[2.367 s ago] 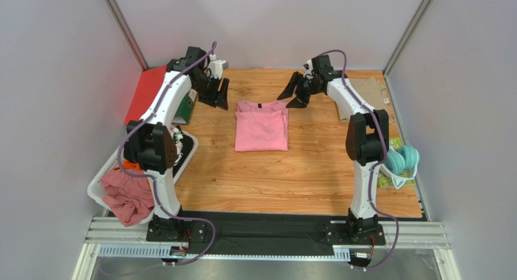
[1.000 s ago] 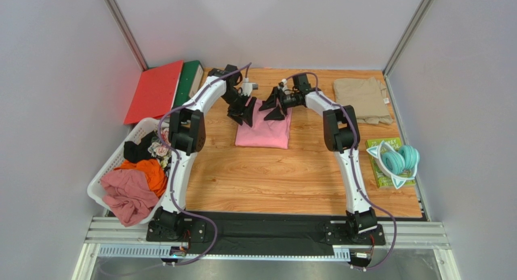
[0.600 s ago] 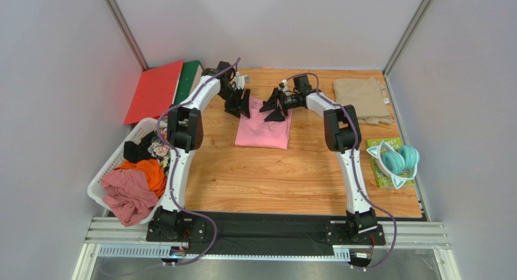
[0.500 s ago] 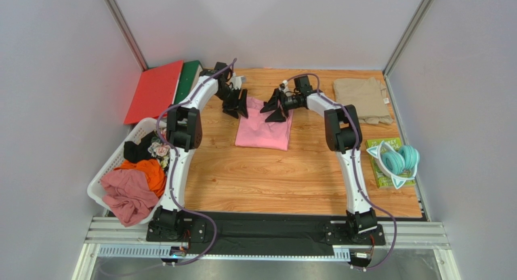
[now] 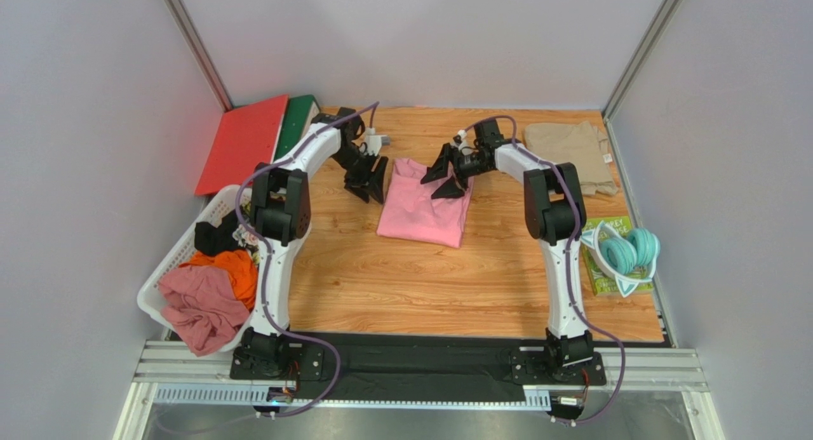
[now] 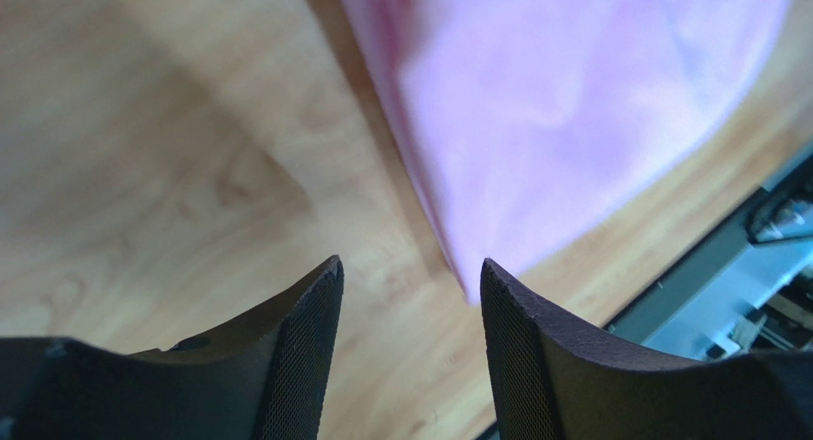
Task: Fold and stack the t-shirts
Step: Smooth out wrinkles on the folded tshirt
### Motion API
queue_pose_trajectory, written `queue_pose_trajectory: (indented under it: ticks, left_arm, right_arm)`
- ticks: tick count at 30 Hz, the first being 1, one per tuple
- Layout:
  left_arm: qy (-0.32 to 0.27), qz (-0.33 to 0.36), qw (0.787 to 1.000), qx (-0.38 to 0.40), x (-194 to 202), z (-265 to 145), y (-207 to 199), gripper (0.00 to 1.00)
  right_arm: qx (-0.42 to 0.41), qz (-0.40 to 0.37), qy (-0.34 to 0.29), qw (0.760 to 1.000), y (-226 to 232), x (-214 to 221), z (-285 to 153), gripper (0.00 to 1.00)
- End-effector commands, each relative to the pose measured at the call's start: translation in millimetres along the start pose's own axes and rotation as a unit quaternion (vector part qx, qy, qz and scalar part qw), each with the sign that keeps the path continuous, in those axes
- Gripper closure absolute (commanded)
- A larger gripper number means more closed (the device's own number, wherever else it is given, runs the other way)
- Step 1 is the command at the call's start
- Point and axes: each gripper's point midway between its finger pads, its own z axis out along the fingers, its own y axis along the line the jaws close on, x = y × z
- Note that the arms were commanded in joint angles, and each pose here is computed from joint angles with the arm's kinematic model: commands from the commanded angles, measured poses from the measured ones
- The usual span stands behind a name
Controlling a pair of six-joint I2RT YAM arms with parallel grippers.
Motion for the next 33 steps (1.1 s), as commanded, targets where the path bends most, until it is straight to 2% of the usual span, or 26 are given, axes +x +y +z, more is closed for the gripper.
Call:
queue_pose_trajectory:
  ticks: [1, 4, 6, 7, 10, 12, 13, 22, 29, 33]
  left_arm:
    - [-0.097, 0.082, 0.991, 0.050, -8, -97, -54, 0.38]
    - [-0.146, 0.078, 0.985, 0.052, -8, -135, -59, 0.38]
    - [-0.176, 0.072, 0.981, 0.043, -10, -156, -54, 0.38]
    - [-0.184, 0.066, 0.980, 0.040, -10, -161, -52, 0.38]
    - [-0.216, 0.051, 0.974, 0.039, -8, -181, -46, 0.39]
    - [-0.233, 0.043, 0.971, 0.024, -5, -189, -40, 0.39]
    - [-0.238, 0.043, 0.970, 0.019, -4, -192, -38, 0.39]
    - [-0.244, 0.031, 0.969, 0.020, 10, -203, -35, 0.39]
    - [-0.232, 0.024, 0.972, 0.032, 18, -195, -36, 0.39]
    - [-0.228, 0.022, 0.973, 0.038, 22, -192, -38, 0.39]
  right_arm:
    - [0.002, -0.054, -0.045, 0.998, 63, 12, -36, 0.34]
    - [-0.030, -0.096, -0.057, 0.993, 108, 12, -42, 0.32]
    - [-0.057, -0.087, -0.028, 0.994, 120, 13, -30, 0.32]
    - [-0.074, -0.111, -0.029, 0.991, 141, 8, -31, 0.32]
    - [-0.083, -0.085, 0.013, 0.993, 123, 1, 4, 0.31]
    - [-0.096, -0.088, 0.021, 0.991, 127, -3, 13, 0.31]
    - [-0.094, -0.078, 0.027, 0.992, 115, -6, 22, 0.31]
    - [-0.081, -0.036, 0.059, 0.994, 53, -6, 59, 0.30]
    - [-0.088, -0.026, 0.068, 0.993, 34, -13, 63, 0.29]
    - [-0.093, -0.042, 0.051, 0.993, 46, -19, 40, 0.23]
